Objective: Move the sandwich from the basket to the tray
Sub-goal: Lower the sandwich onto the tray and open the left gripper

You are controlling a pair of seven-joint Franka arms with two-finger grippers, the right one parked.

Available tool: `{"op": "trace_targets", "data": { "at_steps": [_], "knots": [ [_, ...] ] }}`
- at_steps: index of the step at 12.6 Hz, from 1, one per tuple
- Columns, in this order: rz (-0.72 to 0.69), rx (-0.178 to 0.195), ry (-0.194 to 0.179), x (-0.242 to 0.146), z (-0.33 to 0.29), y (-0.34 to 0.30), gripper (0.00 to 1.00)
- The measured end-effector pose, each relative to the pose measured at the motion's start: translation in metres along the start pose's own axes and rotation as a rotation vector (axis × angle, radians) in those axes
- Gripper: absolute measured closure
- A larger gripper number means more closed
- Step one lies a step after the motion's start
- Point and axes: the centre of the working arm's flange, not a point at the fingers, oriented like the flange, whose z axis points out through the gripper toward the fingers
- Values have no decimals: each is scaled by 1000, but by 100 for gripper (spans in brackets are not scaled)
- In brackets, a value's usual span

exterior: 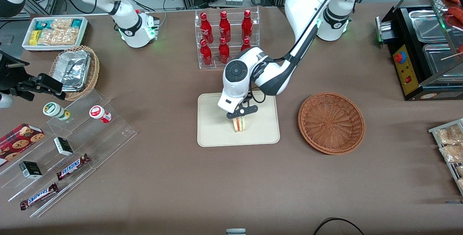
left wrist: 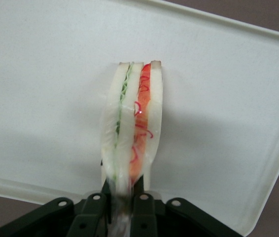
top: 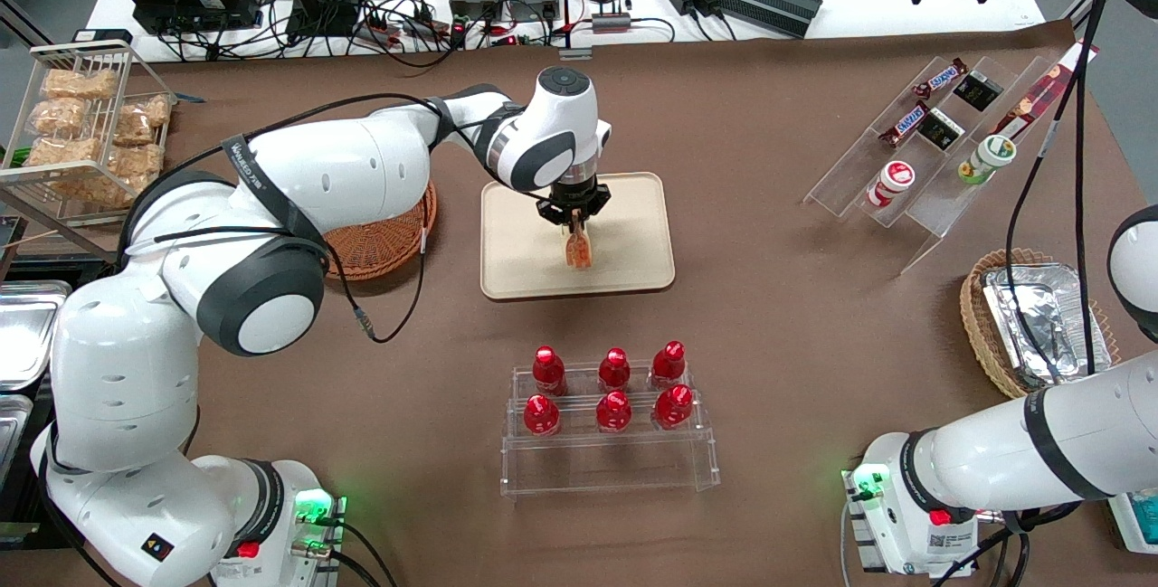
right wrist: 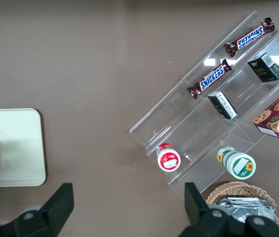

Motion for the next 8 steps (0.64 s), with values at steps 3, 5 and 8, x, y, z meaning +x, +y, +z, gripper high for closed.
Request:
{"op": "trace_targets", "data": {
  "at_steps": [3, 5, 8],
  "knots": [
    [-8, -11, 5, 4, -3, 3, 41],
    [-12, -29, 18, 8, -15, 6, 18],
    [-19, -23, 26, 12, -45, 1, 0]
  ]
}}
